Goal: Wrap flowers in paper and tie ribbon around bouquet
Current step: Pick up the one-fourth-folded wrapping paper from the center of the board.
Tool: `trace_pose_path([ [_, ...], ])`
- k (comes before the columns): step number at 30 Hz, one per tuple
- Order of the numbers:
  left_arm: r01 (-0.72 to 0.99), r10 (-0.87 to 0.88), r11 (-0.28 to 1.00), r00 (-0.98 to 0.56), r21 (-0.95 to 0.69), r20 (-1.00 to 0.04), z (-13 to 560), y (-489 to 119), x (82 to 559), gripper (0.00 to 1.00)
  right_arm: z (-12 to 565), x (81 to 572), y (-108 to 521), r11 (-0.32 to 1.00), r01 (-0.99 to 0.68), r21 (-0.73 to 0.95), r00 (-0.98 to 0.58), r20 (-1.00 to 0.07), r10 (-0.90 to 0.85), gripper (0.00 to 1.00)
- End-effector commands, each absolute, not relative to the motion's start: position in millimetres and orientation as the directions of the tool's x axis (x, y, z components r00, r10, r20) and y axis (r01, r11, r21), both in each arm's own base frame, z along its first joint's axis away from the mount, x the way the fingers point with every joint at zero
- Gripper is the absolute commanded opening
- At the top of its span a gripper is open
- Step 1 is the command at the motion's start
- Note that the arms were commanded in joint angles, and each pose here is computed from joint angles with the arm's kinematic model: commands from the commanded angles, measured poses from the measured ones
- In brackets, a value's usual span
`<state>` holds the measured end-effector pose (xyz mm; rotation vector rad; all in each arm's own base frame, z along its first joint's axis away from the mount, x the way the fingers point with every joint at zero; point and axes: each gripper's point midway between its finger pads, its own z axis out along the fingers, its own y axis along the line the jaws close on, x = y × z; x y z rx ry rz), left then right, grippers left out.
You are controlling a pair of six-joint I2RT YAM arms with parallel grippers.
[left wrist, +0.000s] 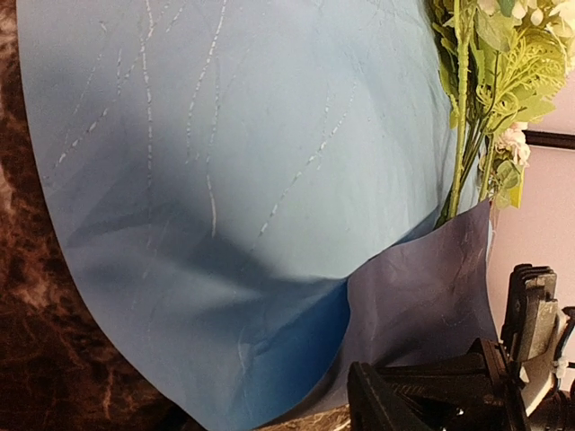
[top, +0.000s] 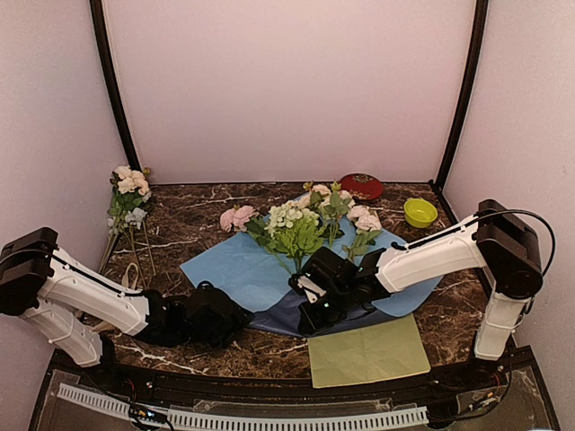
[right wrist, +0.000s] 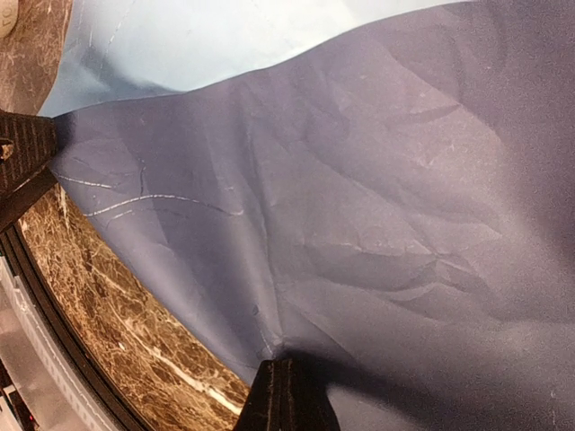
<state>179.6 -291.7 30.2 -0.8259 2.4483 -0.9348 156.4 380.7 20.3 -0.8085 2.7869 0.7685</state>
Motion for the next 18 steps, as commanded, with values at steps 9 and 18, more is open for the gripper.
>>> trace_pose_path([
  [9, -0.410, -0.675, 0.674, -0.680, -0.615, -0.287, 19, -259, 192, 0.30, 17, 155, 383, 0.724, -0.541, 0.428, -0.841, -0.270, -0.469, 0.00],
  [18, -0.354, -0.630, 0.720, -0.693, -0.597, -0.350, 32, -267, 199, 0.05, 16, 155, 383, 0.725, -0.538, 0.431, -0.843, -0.268, -0.466, 0.00],
])
